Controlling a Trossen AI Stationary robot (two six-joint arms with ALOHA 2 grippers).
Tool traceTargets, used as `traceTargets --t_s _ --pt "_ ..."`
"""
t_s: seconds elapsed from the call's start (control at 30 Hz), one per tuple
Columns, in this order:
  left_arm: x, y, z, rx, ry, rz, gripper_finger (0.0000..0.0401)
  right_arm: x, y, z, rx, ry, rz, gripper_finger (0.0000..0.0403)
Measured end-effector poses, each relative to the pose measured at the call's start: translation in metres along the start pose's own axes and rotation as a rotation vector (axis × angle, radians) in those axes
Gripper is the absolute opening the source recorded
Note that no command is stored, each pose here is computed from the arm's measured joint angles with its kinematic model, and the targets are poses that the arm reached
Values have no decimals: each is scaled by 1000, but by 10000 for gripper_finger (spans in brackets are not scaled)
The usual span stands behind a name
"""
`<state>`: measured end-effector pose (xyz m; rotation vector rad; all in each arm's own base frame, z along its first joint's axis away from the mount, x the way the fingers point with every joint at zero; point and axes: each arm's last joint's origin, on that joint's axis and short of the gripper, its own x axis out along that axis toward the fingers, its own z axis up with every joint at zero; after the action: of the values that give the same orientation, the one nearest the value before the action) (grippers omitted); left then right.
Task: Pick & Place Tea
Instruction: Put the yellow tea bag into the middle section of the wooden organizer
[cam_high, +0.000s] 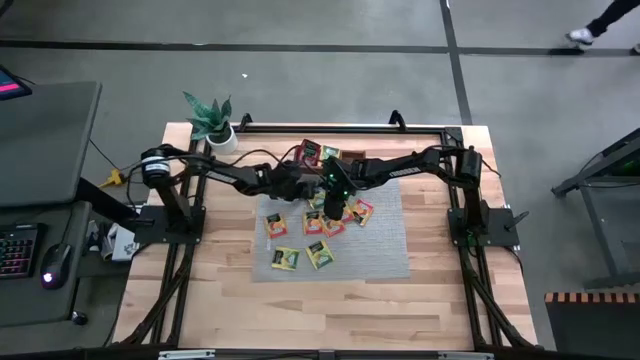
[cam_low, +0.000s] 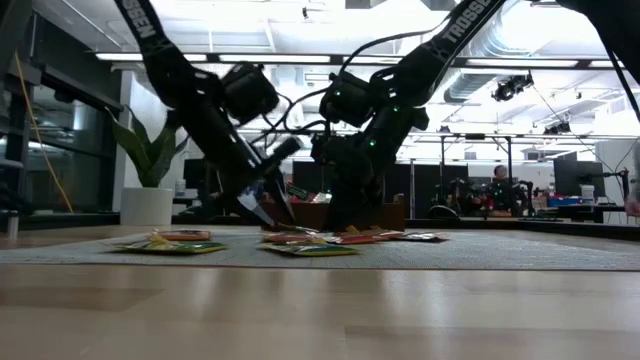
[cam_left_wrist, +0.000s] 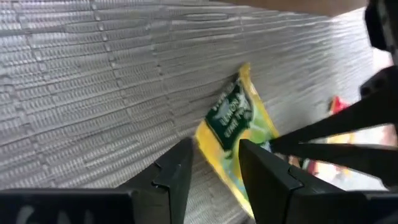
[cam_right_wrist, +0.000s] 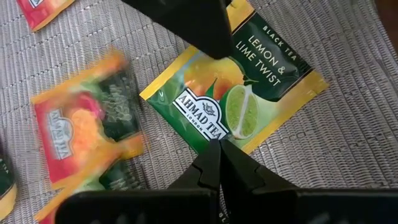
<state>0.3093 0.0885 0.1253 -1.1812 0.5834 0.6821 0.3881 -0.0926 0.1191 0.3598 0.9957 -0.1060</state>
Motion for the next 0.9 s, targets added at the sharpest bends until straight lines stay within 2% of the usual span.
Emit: traceTargets --t_s 0.57,0.7,0.9 --pt "8 -8 4 20 26 -17 128 0 1 -2 19 17 27 0" --pt "8 -9 4 28 27 -23 92 0 1 -2 18 20 33 0" --pt "8 -9 4 52 44 -34 8 0 1 -2 9 21 36 0"
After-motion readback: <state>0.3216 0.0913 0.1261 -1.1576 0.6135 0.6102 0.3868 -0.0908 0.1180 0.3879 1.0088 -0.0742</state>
